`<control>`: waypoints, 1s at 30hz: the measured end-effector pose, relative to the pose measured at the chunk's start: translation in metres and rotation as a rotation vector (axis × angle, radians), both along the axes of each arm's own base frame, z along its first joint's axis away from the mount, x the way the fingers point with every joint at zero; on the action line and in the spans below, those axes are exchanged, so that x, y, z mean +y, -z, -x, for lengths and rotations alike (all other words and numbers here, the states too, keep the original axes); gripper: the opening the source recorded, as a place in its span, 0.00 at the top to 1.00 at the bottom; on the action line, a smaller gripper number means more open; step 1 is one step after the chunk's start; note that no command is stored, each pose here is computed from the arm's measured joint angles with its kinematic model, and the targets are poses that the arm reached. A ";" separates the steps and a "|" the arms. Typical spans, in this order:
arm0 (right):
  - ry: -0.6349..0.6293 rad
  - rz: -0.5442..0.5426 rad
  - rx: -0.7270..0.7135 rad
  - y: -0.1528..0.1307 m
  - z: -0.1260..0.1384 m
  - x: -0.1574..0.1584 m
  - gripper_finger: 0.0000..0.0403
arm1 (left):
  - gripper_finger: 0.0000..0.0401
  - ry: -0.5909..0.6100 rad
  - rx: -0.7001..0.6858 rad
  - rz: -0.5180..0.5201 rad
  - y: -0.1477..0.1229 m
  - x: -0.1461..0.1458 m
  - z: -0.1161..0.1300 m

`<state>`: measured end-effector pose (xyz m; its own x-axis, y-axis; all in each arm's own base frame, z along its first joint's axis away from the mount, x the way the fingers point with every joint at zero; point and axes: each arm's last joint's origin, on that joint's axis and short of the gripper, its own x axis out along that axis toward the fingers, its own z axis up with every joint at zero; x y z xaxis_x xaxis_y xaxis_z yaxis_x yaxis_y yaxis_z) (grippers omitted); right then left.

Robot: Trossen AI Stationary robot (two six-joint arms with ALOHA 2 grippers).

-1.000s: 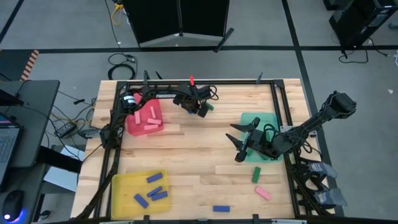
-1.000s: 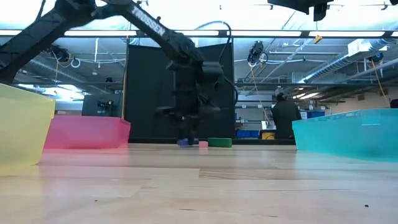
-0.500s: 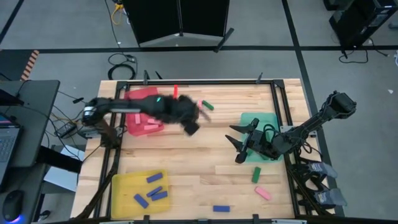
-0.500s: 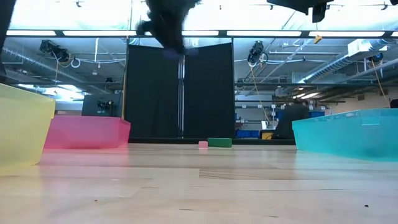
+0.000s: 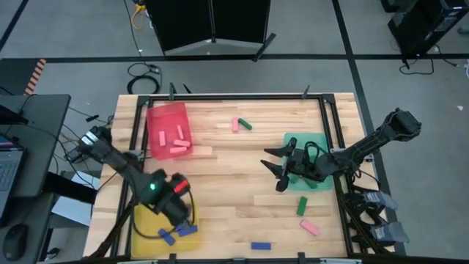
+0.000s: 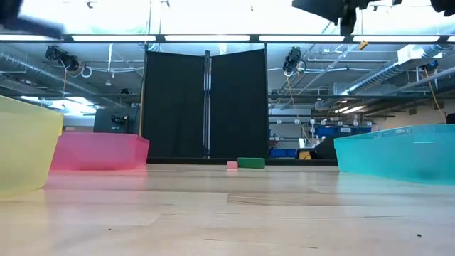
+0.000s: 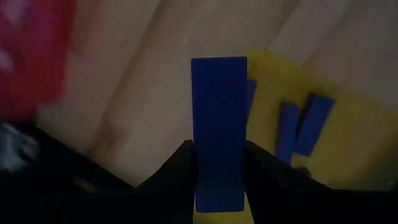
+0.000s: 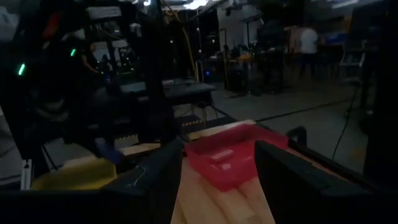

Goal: Sort blocks
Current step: Put the blue block into the yellow bin, then put the green block into the blue bin

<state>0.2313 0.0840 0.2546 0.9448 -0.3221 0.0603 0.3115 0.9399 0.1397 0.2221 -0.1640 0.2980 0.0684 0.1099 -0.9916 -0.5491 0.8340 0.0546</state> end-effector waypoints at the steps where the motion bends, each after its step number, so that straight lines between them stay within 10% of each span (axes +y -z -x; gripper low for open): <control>1: -0.004 -0.009 0.005 0.001 -0.001 -0.002 0.47 | 0.74 -0.020 0.012 0.018 0.011 -0.006 0.004; 13: 0.030 -0.122 0.090 0.029 -0.038 -0.037 0.47 | 0.74 0.046 -0.075 0.304 0.098 -0.052 0.026; 23: 0.071 -0.244 0.328 0.056 -0.083 -0.080 0.47 | 0.19 0.137 -0.095 0.162 0.084 -0.054 0.034; 30: 0.198 -0.266 0.670 0.059 -0.102 -0.125 0.47 | 0.13 0.300 -0.405 -0.059 0.039 -0.061 0.025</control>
<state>0.3331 -0.0413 0.1951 0.6747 -0.4135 -0.6114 0.5698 0.8183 0.0753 0.1973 -0.2250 0.2590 0.4832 0.0817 -0.8717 -0.2725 0.9602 -0.0611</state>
